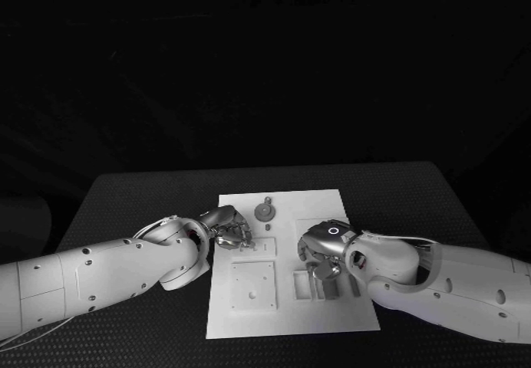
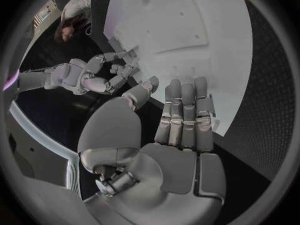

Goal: Assemble the parts on the task board

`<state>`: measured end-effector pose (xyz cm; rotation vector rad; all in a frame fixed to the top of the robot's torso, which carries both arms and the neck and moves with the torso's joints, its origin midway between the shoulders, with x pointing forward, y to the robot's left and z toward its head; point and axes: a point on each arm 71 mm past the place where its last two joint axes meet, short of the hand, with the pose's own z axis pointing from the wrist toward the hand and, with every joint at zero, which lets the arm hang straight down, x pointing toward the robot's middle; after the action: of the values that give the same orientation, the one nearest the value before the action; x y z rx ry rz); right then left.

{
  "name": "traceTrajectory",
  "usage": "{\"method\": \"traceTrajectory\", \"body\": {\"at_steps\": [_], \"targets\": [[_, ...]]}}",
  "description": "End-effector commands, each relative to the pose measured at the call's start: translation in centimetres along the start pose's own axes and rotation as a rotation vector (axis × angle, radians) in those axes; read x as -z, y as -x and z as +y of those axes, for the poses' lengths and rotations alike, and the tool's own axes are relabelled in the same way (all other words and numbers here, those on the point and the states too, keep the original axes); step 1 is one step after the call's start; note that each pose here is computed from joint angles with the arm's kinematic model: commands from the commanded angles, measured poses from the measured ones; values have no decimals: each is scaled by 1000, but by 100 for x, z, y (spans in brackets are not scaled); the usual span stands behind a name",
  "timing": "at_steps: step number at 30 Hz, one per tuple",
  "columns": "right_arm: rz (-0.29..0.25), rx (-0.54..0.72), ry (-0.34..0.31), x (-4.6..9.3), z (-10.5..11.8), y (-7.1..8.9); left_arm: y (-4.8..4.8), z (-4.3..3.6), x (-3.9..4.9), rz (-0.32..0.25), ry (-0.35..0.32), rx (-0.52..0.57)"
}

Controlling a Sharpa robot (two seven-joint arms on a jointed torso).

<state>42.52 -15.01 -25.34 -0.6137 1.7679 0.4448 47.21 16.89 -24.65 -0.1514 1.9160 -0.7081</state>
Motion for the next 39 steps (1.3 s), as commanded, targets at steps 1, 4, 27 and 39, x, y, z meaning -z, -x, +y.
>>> {"method": "traceTrajectory", "body": {"at_steps": [1,4,27,39], "targets": [[39,-48,73,20,9,5,-2,-12,-2,9,-10,5],[47,-52,91,32,-9,20,0,-7,-2,9,-9,6],[275,-457,-298,70,-414,188,-1,12,-17,19,7,20],[359,-272,-270,-38,-289,143,-5,11,-31,24,12,29]]}}
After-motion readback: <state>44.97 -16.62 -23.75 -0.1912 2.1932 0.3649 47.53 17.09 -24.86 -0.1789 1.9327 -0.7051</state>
